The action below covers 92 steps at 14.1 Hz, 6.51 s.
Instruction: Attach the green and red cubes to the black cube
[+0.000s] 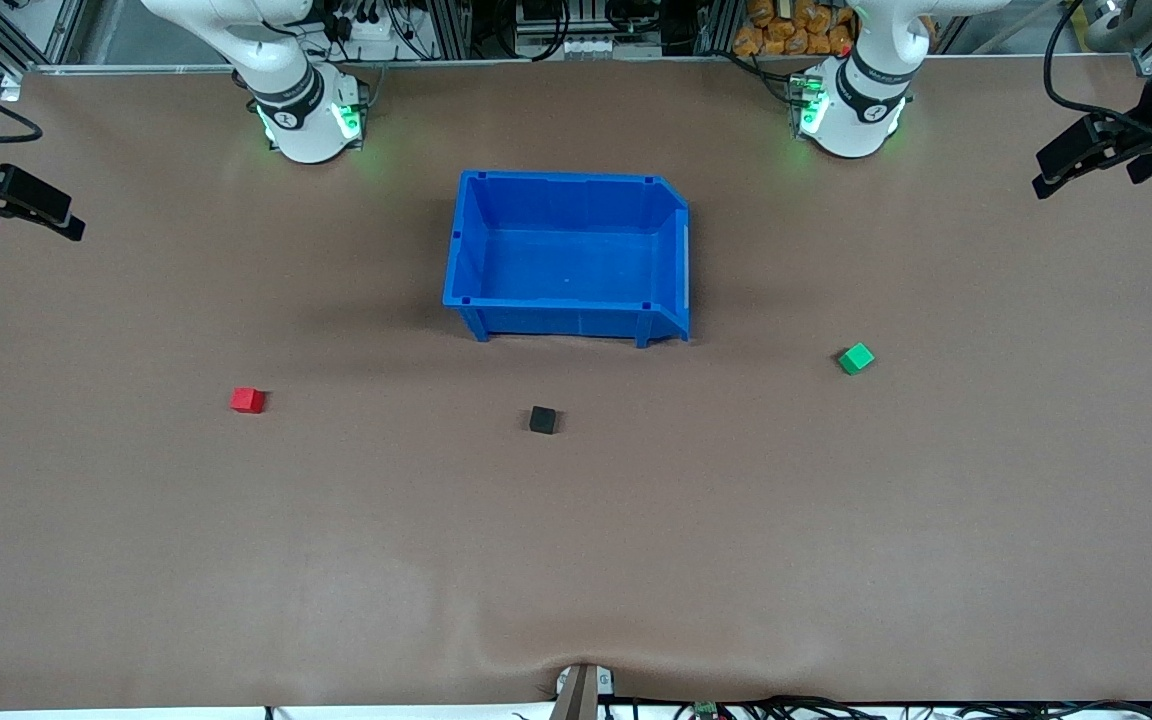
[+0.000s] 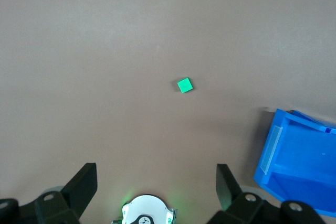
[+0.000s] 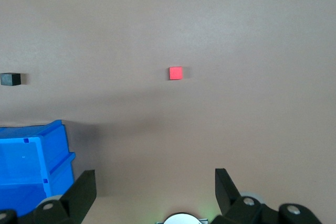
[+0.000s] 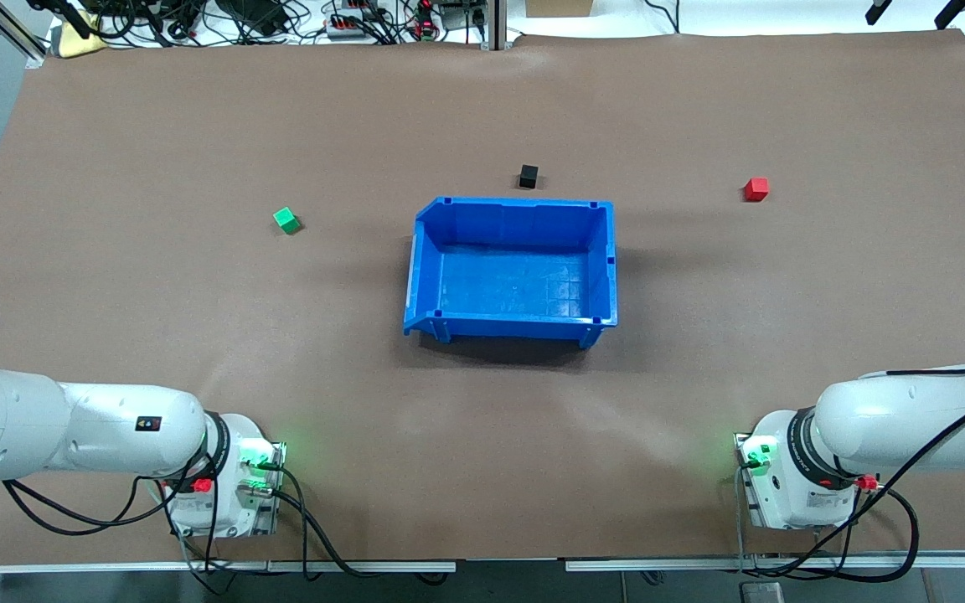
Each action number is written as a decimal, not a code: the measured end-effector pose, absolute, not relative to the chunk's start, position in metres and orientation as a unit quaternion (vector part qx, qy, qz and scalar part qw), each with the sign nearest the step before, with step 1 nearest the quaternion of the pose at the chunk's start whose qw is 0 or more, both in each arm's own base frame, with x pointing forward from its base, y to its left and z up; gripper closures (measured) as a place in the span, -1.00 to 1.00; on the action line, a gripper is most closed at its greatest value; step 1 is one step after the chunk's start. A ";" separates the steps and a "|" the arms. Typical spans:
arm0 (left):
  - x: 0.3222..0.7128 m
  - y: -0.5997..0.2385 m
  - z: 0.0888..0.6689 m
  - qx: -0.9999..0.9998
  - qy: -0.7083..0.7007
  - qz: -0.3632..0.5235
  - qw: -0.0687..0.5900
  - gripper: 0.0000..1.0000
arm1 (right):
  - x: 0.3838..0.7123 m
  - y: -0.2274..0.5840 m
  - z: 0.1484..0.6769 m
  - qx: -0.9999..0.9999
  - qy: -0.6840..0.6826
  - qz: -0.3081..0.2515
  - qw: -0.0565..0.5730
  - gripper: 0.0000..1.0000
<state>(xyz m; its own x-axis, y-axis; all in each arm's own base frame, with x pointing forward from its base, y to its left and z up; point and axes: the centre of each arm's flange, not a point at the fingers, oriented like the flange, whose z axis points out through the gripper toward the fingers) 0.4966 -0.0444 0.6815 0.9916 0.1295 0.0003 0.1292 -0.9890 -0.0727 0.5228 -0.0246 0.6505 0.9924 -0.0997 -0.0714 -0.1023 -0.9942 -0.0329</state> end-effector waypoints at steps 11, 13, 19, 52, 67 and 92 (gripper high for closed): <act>0.495 -0.046 0.679 -0.997 -0.062 0.027 0.040 -1.00 | 0.520 -0.033 0.653 -0.997 0.058 0.043 0.018 -1.00; 0.495 -0.046 0.680 -0.997 -0.062 0.026 0.040 -1.00 | 0.519 -0.033 0.652 -0.997 0.058 0.047 0.018 -1.00; 0.495 -0.046 0.678 -0.997 -0.061 0.028 0.040 -1.00 | 0.517 -0.034 0.651 -0.997 0.059 0.053 0.015 -1.00; 0.516 -0.053 0.640 -0.997 -0.053 0.030 0.040 -1.00 | 0.528 -0.010 0.632 -0.996 0.035 0.079 0.001 -1.00; 0.560 -0.055 0.584 -0.997 -0.051 0.037 0.038 -1.00 | 0.528 -0.010 0.633 -0.996 0.035 0.078 0.000 -1.00; 0.568 -0.077 0.373 -0.975 -0.219 -0.009 0.019 -1.00 | 0.535 0.004 0.618 -0.995 0.022 0.095 -0.002 -1.00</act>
